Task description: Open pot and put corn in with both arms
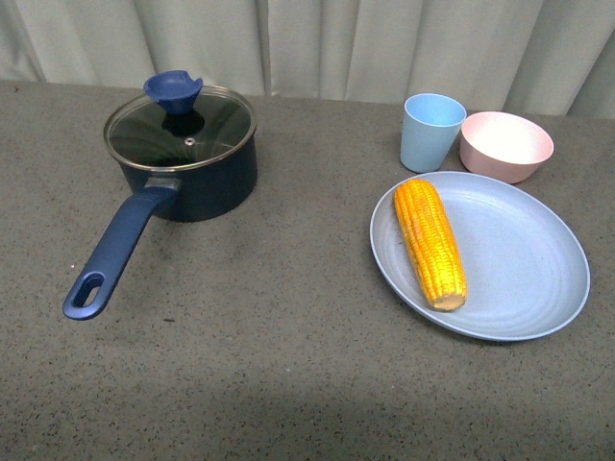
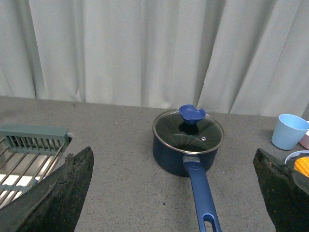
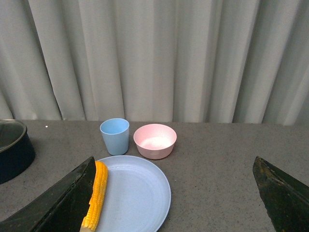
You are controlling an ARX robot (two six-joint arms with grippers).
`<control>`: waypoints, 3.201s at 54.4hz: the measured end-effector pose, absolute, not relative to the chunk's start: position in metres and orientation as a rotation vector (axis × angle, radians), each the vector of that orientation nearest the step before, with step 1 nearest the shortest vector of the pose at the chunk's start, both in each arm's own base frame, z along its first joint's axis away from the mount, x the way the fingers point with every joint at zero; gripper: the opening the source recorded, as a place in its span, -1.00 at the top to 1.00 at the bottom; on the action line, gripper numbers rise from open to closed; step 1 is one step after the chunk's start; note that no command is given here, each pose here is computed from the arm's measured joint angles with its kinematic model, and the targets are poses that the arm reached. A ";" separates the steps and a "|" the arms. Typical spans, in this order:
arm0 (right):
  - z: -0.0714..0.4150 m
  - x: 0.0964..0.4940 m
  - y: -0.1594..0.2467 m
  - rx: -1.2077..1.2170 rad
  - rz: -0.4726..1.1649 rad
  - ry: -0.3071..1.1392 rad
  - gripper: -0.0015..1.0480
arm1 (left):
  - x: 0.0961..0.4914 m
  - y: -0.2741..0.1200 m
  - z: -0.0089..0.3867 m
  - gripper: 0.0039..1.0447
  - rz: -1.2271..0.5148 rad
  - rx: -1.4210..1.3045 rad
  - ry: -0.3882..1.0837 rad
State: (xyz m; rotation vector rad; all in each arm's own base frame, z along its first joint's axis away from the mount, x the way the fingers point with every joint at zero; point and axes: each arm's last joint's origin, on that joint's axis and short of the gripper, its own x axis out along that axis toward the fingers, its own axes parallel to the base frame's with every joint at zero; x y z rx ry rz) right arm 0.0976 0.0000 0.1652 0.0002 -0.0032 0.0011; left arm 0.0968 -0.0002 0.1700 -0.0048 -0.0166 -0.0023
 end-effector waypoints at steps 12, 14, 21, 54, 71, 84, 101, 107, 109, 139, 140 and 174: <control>0.165 0.098 0.000 0.000 0.001 -0.003 -0.82 | 0.097 0.000 0.170 -0.88 -0.003 -0.005 -0.017; 0.165 0.098 0.000 0.000 0.001 -0.003 -0.82 | 0.097 0.000 0.170 -0.88 -0.003 -0.005 -0.017; 0.165 0.098 0.000 0.000 0.001 -0.003 -0.82 | 0.097 0.000 0.170 -0.88 -0.002 -0.005 -0.017; 0.165 0.098 0.000 0.000 0.001 -0.003 -0.82 | 0.097 0.000 0.170 -0.88 -0.002 -0.005 -0.017; 0.165 0.098 0.000 0.000 0.002 -0.002 -0.82 | 0.120 -0.004 0.163 -0.88 0.152 -0.052 0.170; 0.165 0.098 0.000 0.000 0.002 -0.003 -0.82 | 0.225 -0.038 0.180 -0.88 0.032 -0.086 0.134; 0.165 0.098 0.000 0.000 0.001 -0.003 -0.82 | 0.320 -0.073 0.156 -0.88 -0.013 -0.068 0.194; 0.165 0.098 0.000 0.000 0.001 -0.003 -0.82 | 0.355 -0.082 0.145 -0.88 -0.016 -0.051 0.206; 0.165 0.098 0.000 0.000 0.001 -0.003 -0.82 | 0.363 -0.084 0.142 -0.88 -0.018 -0.046 0.210; 0.165 0.098 0.000 0.000 0.001 -0.003 -0.82 | 0.426 -0.092 0.095 -0.88 -0.012 -0.007 0.304; 0.165 0.098 0.000 0.000 0.001 -0.003 -0.82 | 0.428 -0.092 0.094 -0.88 -0.010 -0.006 0.304; 0.165 0.098 0.000 0.000 0.001 -0.003 -0.82 | 0.433 -0.083 0.088 -0.18 0.009 -0.018 0.308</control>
